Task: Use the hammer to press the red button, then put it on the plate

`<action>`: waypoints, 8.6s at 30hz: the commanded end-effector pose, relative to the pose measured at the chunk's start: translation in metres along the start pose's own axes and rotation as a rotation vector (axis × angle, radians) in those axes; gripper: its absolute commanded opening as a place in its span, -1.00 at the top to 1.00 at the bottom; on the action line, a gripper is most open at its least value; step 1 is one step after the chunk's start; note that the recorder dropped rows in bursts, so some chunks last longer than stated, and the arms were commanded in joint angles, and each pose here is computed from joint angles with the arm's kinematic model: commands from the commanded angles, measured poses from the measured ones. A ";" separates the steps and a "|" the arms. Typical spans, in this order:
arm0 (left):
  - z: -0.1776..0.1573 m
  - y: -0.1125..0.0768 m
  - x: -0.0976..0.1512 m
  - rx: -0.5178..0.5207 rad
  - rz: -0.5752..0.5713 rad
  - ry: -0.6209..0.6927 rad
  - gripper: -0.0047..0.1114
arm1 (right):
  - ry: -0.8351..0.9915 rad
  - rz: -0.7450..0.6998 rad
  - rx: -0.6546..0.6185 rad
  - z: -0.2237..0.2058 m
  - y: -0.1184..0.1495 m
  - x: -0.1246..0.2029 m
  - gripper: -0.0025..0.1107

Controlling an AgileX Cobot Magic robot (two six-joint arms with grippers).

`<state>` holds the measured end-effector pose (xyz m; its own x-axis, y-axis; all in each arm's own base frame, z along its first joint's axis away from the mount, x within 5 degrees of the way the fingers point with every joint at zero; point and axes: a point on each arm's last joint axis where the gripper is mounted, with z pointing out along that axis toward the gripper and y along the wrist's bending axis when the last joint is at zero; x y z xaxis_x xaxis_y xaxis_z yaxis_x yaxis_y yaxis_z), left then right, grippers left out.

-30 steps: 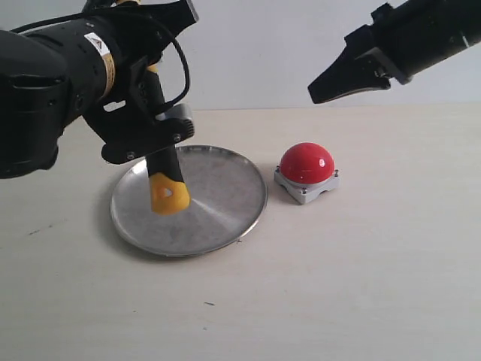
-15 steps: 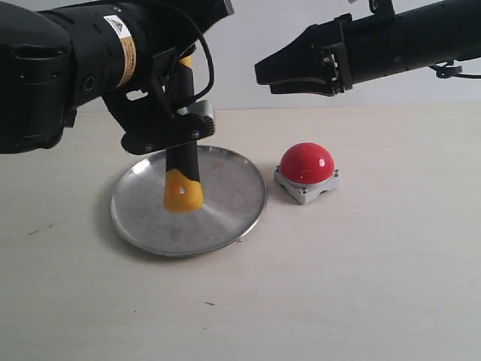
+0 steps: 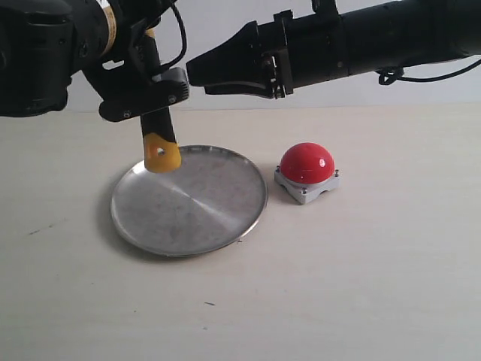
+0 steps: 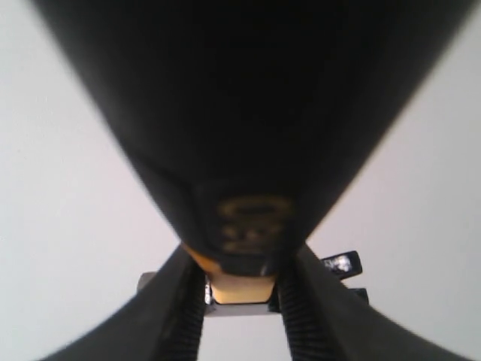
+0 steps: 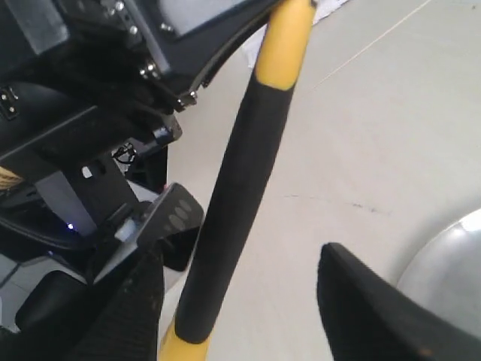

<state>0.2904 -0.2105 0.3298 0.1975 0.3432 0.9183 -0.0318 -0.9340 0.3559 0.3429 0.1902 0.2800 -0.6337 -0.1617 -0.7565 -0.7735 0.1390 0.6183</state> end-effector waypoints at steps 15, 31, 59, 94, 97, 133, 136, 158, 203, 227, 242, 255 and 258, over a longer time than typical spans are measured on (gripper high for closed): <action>0.001 0.012 -0.003 -0.059 -0.010 -0.005 0.92 | -0.082 -0.039 0.024 0.004 -0.001 -0.006 -0.08; -0.006 0.006 -0.025 -0.030 -0.060 -0.038 0.92 | -0.037 -0.026 0.078 0.006 -0.017 0.003 -0.08; 0.017 0.000 -0.083 0.015 0.013 -0.172 0.92 | 0.034 0.114 0.155 0.021 -0.037 0.053 -0.08; 0.015 0.005 -0.087 -0.032 -0.038 -0.230 0.92 | -0.068 0.302 0.062 0.044 -0.068 0.078 -0.08; 0.014 0.008 -0.091 -0.063 -0.039 -0.267 0.92 | -0.066 0.284 0.061 0.044 -0.068 0.079 -0.07; 0.015 0.006 -0.088 -0.015 -0.216 -0.237 0.71 | -0.065 0.288 0.053 0.045 -0.068 0.079 0.96; 0.015 0.006 -0.088 -0.019 -0.214 -0.243 0.29 | -0.065 0.280 0.026 0.045 -0.066 0.079 0.96; -0.018 -0.001 -0.012 -0.016 -0.768 0.001 -0.16 | -0.078 0.265 0.062 0.038 -0.072 0.078 0.96; 0.046 -0.123 -0.069 0.533 -2.992 -1.551 -0.15 | -0.310 -0.061 0.291 -0.038 -0.014 -0.016 0.96; 0.072 -0.077 -0.081 0.388 -3.080 -1.653 -0.15 | -0.278 0.089 0.224 -0.018 -0.021 -0.005 0.96; 0.070 -0.067 -0.083 0.369 -3.123 -1.673 -0.12 | -0.264 0.103 0.131 -0.016 -0.013 -0.004 0.96; 0.069 -0.064 -0.083 0.354 -3.147 -1.675 0.92 | -0.268 0.139 0.138 -0.016 -0.014 -0.004 0.96; 0.070 -0.065 -0.082 0.326 -3.150 -1.663 0.92 | -0.269 0.141 0.137 -0.016 -0.014 -0.004 0.96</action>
<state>0.3426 -0.1848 0.2165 -0.5559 -0.5221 -0.6468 0.6409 0.2263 -0.7335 0.3572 0.1723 0.2613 -0.7133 0.0817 -0.6960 -0.6410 0.3255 0.6951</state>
